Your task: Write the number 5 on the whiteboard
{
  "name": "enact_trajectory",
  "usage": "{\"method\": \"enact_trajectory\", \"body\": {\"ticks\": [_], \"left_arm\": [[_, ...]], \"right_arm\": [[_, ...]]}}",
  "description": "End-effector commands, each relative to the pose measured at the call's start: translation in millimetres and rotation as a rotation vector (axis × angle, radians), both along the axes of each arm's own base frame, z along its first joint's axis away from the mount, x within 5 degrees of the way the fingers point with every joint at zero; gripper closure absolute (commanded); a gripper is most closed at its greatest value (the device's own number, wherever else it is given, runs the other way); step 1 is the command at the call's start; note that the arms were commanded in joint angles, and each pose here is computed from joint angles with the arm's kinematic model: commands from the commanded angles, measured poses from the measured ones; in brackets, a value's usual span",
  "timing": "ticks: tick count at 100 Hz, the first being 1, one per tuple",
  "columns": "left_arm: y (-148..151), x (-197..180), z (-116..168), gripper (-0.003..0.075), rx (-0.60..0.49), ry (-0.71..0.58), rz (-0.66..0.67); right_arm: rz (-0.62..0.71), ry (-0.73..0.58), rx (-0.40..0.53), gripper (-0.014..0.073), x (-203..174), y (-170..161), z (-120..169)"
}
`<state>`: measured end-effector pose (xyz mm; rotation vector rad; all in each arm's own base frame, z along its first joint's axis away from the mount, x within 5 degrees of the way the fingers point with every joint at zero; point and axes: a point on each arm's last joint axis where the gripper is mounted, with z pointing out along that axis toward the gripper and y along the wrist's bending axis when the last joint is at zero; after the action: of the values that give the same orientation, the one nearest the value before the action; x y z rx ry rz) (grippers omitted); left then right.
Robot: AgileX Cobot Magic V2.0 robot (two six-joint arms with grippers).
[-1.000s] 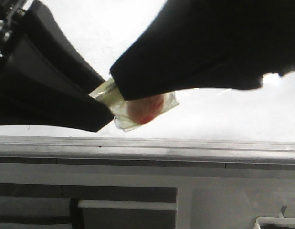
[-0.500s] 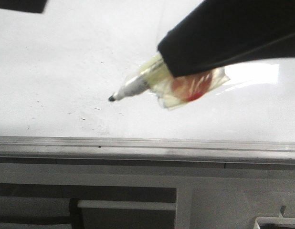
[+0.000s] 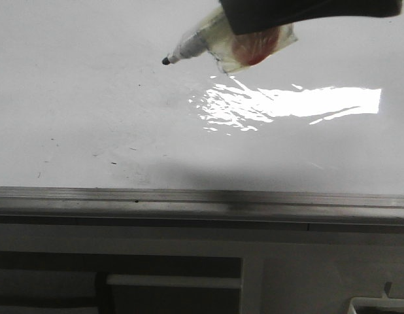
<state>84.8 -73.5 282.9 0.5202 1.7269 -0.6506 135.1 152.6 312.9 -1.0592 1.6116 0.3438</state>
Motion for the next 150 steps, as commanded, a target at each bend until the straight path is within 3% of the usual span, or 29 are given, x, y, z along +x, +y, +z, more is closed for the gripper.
{"method": "enact_trajectory", "body": {"ticks": [1, 97, 150], "left_arm": [[2.8, 3.8, 12.5, 0.0741, -0.075, -0.027, 0.056], [4.9, 5.8, 14.9, 0.0741, -0.09, -0.051, 0.088], [4.9, 5.8, 14.9, 0.0741, -0.09, -0.051, 0.088]], "right_arm": [[-0.024, -0.1, 0.081, 0.0636, 13.2, 3.2, 21.1], [-0.164, -0.05, 0.025, 0.0637, 48.8, -6.9, 5.2], [-0.188, 0.078, -0.035, 0.0637, 51.9, -5.3, -15.0]]}}
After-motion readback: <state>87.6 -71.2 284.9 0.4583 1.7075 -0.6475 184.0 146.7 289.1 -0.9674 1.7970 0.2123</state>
